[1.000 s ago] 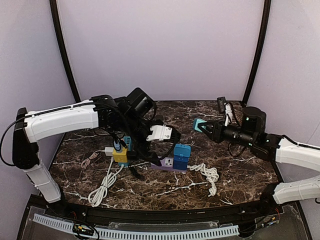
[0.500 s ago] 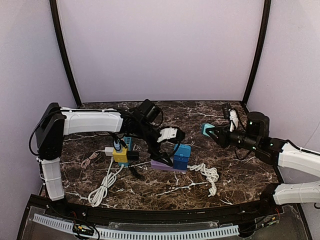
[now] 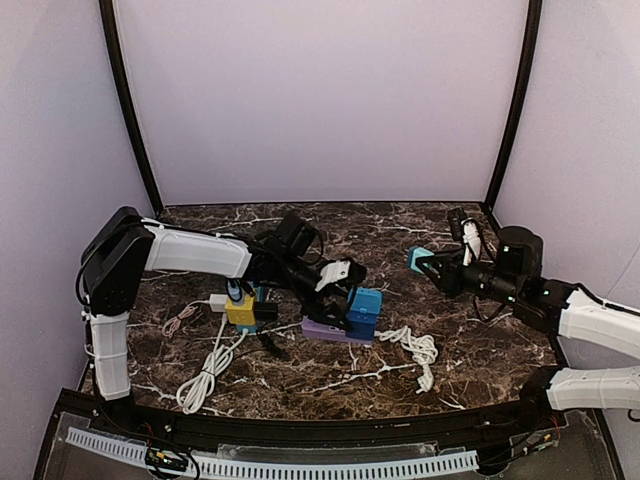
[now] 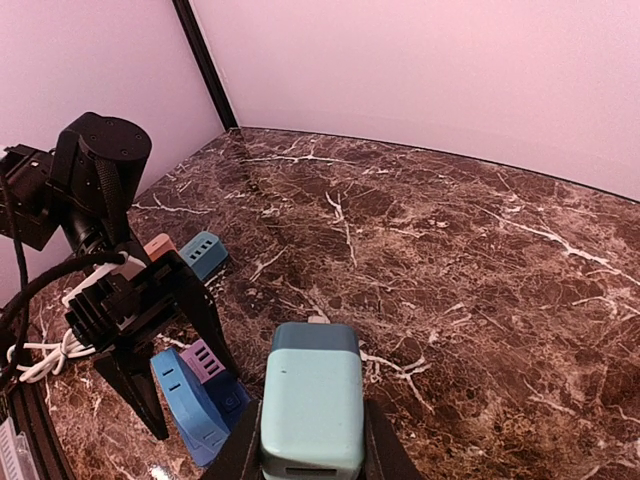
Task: Insert the plug
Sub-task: Adjust the socket at the center of the board.
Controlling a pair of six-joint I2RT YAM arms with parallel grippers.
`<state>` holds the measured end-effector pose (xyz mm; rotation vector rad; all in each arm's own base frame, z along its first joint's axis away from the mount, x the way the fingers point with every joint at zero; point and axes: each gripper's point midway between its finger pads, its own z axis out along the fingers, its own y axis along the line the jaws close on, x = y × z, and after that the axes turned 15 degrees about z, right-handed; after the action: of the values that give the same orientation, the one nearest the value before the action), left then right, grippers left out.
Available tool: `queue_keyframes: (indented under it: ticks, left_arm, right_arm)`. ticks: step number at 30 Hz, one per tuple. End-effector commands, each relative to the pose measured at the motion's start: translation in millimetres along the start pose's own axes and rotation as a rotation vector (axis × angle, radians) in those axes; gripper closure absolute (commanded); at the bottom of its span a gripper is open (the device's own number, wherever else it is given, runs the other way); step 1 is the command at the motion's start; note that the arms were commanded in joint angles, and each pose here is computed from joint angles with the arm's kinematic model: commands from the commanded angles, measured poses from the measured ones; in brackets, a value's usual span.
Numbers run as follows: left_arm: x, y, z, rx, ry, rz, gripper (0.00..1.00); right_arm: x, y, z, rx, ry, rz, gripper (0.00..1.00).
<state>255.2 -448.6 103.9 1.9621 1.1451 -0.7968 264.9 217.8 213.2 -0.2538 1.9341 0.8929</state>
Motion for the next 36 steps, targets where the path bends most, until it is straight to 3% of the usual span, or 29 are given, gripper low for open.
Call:
queue_keyframes:
  ticks: [1, 10, 13, 18, 20, 23, 27, 31, 36]
  left_arm:
    - [2, -2, 6, -0.022, -0.036, -0.012, 0.41]
    - [4, 1, 16, -0.056, -0.046, -0.004, 0.49]
    - [4, 1, 17, -0.061, -0.043, -0.017, 0.62]
    - [14, 2, 14, -0.106, 0.011, -0.040, 0.95]
    - [20, 5, 10, -0.158, 0.039, -0.058, 0.99]
    - [33, 15, 1, -0.286, 0.096, -0.126, 0.99]
    - [75, 42, -27, -0.552, 0.303, -0.273, 0.99]
    - [89, 46, -44, -0.646, 0.377, -0.348, 0.99]
    - [109, 44, -60, -0.739, 0.480, -0.403, 0.99]
  right_arm:
    - [-7, 1, -6, -0.008, -0.043, -0.016, 1.00]
    - [-6, -2, -11, 0.003, -0.065, -0.012, 1.00]
    - [-6, -2, -11, 0.004, -0.060, -0.014, 1.00]
    - [-5, -2, -13, 0.005, -0.058, -0.023, 1.00]
    - [-4, -4, -13, 0.010, -0.063, -0.037, 1.00]
    - [-1, -5, -12, 0.006, -0.070, -0.057, 1.00]
    - [12, 0, -3, -0.056, -0.053, -0.065, 1.00]
    - [29, 17, 8, -0.149, -0.052, -0.091, 1.00]
    - [64, 46, 23, -0.202, -0.032, -0.243, 1.00]
